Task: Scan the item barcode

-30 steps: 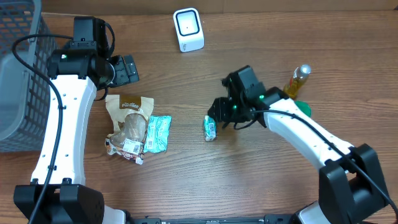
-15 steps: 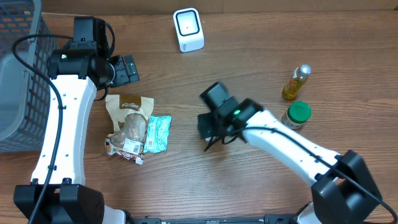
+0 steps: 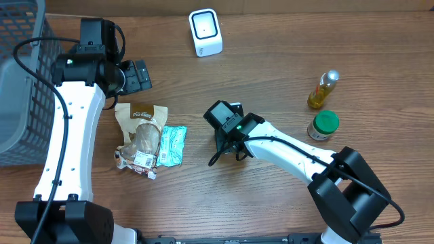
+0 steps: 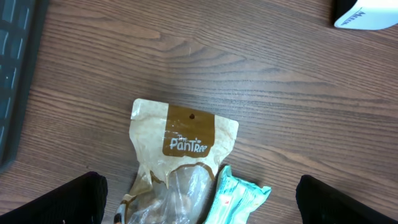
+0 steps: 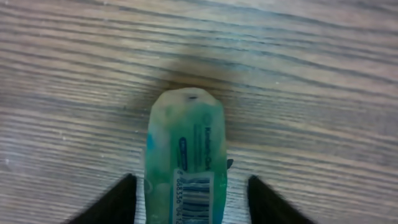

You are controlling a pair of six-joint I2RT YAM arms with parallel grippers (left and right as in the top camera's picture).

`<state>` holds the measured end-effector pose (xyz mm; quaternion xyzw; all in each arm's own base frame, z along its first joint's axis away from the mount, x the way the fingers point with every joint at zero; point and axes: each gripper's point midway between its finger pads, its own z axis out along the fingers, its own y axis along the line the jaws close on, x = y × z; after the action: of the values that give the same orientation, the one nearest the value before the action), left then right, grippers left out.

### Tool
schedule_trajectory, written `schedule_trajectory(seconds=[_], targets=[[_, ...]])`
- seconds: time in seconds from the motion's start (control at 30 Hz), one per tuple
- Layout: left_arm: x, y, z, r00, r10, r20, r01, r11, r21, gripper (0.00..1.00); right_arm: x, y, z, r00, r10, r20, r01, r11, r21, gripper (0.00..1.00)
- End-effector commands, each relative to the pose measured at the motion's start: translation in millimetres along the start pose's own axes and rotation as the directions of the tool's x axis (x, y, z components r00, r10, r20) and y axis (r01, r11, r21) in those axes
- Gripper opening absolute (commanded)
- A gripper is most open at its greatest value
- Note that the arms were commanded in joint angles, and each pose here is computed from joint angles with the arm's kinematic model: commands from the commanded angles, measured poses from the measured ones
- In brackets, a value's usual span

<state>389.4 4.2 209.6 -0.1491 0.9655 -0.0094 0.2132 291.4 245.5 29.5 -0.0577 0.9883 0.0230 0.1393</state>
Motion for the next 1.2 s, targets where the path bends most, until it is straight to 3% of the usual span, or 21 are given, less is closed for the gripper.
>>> schedule_trajectory(seconds=[0.0, 0.07, 0.17, 0.2, 0.27, 0.4, 0.43, 0.53, 0.57, 0.67, 0.7, 0.73, 0.8, 0.83, 1.0, 1.17], targets=[[-5.7, 1.1, -5.4, 1.0, 0.012, 0.024, -0.012, 1.0, -0.003, 1.0, -6.0, -0.2, 0.3, 1.0, 0.016, 0.017, -0.016, 1.0, 0.006, 0.24], [-5.7, 1.1, -5.4, 1.0, 0.012, 0.024, -0.012, 1.0, -0.003, 1.0, -6.0, -0.2, 0.3, 1.0, 0.016, 0.017, -0.016, 1.0, 0.006, 0.06], [-5.7, 1.1, -5.4, 1.0, 0.012, 0.024, -0.012, 1.0, -0.003, 1.0, -6.0, -0.2, 0.3, 1.0, 0.016, 0.017, -0.016, 1.0, 0.006, 0.04], [-5.7, 1.1, -5.4, 1.0, 0.012, 0.024, -0.012, 1.0, -0.003, 0.99, -6.0, -0.2, 0.3, 1.0, 0.016, 0.017, -0.016, 1.0, 0.006, 0.14], [-5.7, 1.1, -5.4, 1.0, 0.012, 0.024, -0.012, 1.0, -0.003, 1.0, -6.0, -0.2, 0.3, 1.0, 0.016, 0.017, -0.016, 1.0, 0.006, 0.56], [-5.7, 1.1, -5.4, 1.0, 0.012, 0.024, -0.012, 1.0, -0.003, 1.0, -8.1, 1.1, 0.2, 1.0, 0.018, 0.026, -0.018, 1.0, 0.0, 0.74], [-5.7, 1.1, -5.4, 1.0, 0.012, 0.024, -0.012, 1.0, -0.003, 1.0, -10.3, 2.0, 0.2, 0.999, 0.019, 0.035, -0.019, 1.0, -0.003, 0.74], [-5.7, 1.1, -5.4, 1.0, 0.012, 0.024, -0.012, 1.0, -0.003, 1.0, -20.2, 7.2, -0.4, 0.997, -0.01, 0.077, 0.012, 1.0, -0.02, 0.69], [-5.7, 1.1, -5.4, 1.0, 0.012, 0.024, -0.012, 1.0, -0.003, 1.0, -23.7, 9.1, -0.8, 0.995, -0.025, 0.092, 0.027, 0.999, -0.025, 0.61], [-5.7, 1.1, -5.4, 1.0, 0.012, 0.024, -0.012, 1.0, -0.003, 1.0, -26.9, 11.5, -1.2, 0.994, -0.023, 0.105, 0.027, 0.999, -0.035, 0.25], [-5.7, 1.1, -5.4, 1.0, 0.012, 0.024, -0.012, 1.0, -0.003, 1.0, -26.8, 11.4, -1.2, 0.994, -0.023, 0.105, 0.027, 0.999, -0.035, 0.24], [-5.7, 1.1, -5.4, 1.0, 0.012, 0.024, -0.012, 1.0, -0.003, 1.0, -26.4, 11.2, -1.1, 0.994, -0.023, 0.103, 0.027, 0.999, -0.034, 0.31], [-5.7, 1.1, -5.4, 1.0, 0.012, 0.024, -0.012, 1.0, -0.003, 1.0, -26.2, 11.0, -1.1, 0.994, -0.024, 0.102, 0.027, 0.999, -0.033, 0.7], [-5.7, 1.1, -5.4, 1.0, 0.012, 0.024, -0.012, 1.0, -0.003, 1.0, -26.3, 11.1, -1.1, 0.994, -0.023, 0.103, 0.027, 0.999, -0.034, 0.81], [-5.7, 1.1, -5.4, 1.0, 0.012, 0.024, -0.012, 1.0, -0.003, 1.0, -36.3, 16.4, -9.9, 0.991, -0.013, 0.13, 0.021, 0.998, -0.057, 0.95], [-5.6, 1.1, -5.4, 1.0, 0.012, 0.024, -0.012, 1.0, -0.003, 1.0, -67.2, 21.4, -63.4, 0.976, 0.006, 0.217, 0.019, 0.994, -0.11, 0.98]])
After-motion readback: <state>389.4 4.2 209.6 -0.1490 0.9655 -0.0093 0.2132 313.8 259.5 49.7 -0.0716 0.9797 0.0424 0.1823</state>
